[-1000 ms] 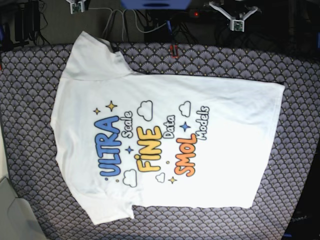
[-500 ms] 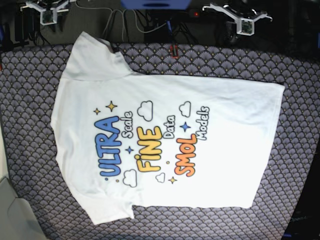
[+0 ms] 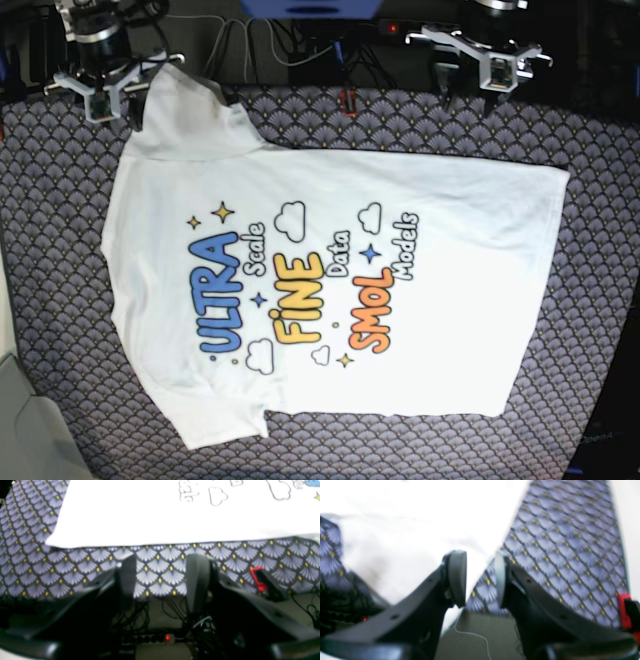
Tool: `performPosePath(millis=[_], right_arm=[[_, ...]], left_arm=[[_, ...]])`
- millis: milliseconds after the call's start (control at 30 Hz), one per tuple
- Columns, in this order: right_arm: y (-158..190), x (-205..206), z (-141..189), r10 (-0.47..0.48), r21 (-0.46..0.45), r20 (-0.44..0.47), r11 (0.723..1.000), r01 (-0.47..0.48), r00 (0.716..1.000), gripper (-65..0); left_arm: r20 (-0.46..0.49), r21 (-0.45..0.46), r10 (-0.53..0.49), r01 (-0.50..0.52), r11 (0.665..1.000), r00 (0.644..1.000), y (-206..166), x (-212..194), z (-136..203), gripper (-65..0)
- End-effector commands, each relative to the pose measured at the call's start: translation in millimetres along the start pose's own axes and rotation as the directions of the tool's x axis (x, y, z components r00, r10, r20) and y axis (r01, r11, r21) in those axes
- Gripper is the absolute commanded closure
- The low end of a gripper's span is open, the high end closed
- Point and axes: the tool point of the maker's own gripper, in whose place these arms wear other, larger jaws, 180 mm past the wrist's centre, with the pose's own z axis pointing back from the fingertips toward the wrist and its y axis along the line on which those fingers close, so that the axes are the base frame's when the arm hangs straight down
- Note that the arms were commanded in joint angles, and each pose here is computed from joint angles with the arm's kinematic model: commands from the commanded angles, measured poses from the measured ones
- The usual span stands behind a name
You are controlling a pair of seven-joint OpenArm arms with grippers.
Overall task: Fold the T-shirt properly
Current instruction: 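Lower both grippers toward the collar-side corners of the white T-shirt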
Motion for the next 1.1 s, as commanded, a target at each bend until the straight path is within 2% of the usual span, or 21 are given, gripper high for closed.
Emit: performPosePath(millis=[0,100,233,433,567,667,733,900,1067], right_arm=[[2.5,6.2,0.3,0.005,0.019,0.01,1.0,-0.005,1.0,-20.4],[15.9,9.5,-10.6,0.001,0.075,-0.018,0.997,0.001,1.0,-20.4],[25.2,21.6,-25.0,-0.01,0.106,-0.025,0.994,0.013,1.0,-20.4],[1.0,27.2,-37.5,-0.038,0.03,-0.058,0.999,0.04,0.998,-20.4],[-6.5,12.7,-41.2,-0.04,0.035,-0.112,0.998,0.045,0.993,-20.4],[-7.8,-4.7,-41.4,-0.053,0.047,-0.156,0.997,0.061,0.986,-20.4],[-2.8,-13.9,-41.8,-0.085,0.069,-0.172,0.993,0.098,0.981,-20.4],[-8.8,-35.3,-40.3,-0.197,0.056,-0.2,0.976,0.212,0.96,-20.4],[-7.4,-45.1,-40.4,-0.212,0.056,-0.222,0.972,0.229,0.952,-20.4]], left_arm=[[0.047,0.005,-0.005,0.005,1.0,0.999,1.8,12.8,0.3,-32.7],[0.055,0.017,-0.011,0.01,1.0,0.998,6.5,15.1,-1.7,-32.7],[0.074,0.065,-0.028,0.023,0.998,0.997,23.5,21.2,-4.8,-32.7],[0.075,0.121,-0.054,0.045,0.992,0.996,44.9,22.8,-3.7,-32.8],[0.099,0.125,-0.054,0.041,0.991,0.994,46.0,30.0,-10.6,-32.8],[0.046,0.126,-0.047,0.041,0.991,0.998,46.6,21.2,-12.3,-32.8],[0.037,0.129,-0.042,0.037,0.991,0.998,47.3,22.5,-17.1,-32.8],[0.023,0.131,-0.039,0.035,0.991,0.999,48.0,22.1,-20.9,-32.8],[0.024,0.13,-0.04,0.037,0.991,0.999,48.2,22.7,-21.3,-32.8]])
